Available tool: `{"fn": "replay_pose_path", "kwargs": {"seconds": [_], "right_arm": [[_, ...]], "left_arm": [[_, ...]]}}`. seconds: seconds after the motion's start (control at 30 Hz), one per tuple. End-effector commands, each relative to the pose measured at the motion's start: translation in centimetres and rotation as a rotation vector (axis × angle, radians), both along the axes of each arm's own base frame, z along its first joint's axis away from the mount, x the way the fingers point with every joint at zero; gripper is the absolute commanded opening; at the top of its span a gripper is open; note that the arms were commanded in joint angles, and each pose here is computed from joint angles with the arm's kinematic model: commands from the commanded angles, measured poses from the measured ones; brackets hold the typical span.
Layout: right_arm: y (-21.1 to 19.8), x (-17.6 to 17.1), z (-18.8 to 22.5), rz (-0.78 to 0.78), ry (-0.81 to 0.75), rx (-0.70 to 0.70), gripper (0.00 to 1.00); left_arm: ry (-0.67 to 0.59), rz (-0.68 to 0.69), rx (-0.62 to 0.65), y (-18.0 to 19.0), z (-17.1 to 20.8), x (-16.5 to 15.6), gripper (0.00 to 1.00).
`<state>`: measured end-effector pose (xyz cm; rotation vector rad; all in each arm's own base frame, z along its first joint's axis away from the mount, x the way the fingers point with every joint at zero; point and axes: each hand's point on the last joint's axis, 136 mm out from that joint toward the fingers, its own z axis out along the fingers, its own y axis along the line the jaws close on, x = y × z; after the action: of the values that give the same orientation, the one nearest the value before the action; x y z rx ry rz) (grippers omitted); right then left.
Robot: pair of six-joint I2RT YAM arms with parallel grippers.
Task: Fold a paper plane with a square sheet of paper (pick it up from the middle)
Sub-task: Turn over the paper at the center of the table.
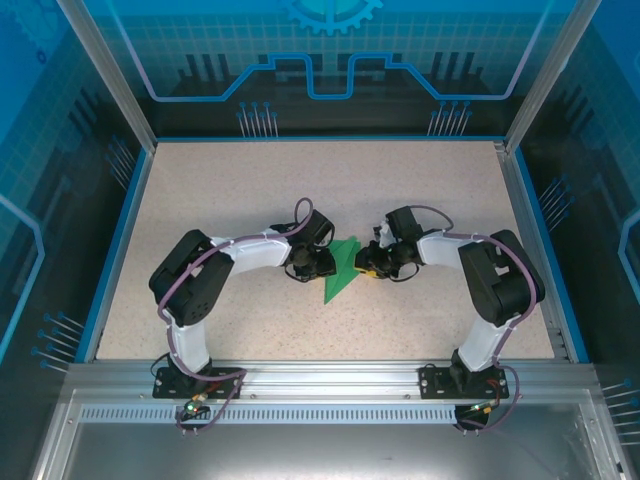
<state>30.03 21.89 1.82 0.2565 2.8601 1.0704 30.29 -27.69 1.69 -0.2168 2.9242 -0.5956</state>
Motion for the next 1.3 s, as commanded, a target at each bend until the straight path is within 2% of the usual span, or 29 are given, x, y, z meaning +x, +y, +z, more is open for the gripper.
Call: {"fn": "replay_pose_path", "kwargs": {"seconds": [0.0, 0.47, 0.8, 1.27], "right_arm": [[1.1, 0.0, -0.2, 0.019, 0.016, 0.021, 0.31], [2.4, 0.6, 0.9, -0.001, 0.003, 0.114, 0.36], [2.8, 1.1, 1.3, -0.005, -0.008, 0.115, 0.41], [5.3, 2.2, 3.1, 0.026, -0.039, 0.197, 0.45]], "left_arm": [[0.026, -0.013, 0.027, 0.2, -1.0, -0.1, 0.28], [0.042, -0.007, -0.003, -0.1, -1.1, -0.2, 0.25], [0.061, 0.033, -0.053, 0.4, -1.4, -0.2, 0.25], [0.076, 0.096, -0.109, 1.5, -1.7, -0.1, 0.25]]}}
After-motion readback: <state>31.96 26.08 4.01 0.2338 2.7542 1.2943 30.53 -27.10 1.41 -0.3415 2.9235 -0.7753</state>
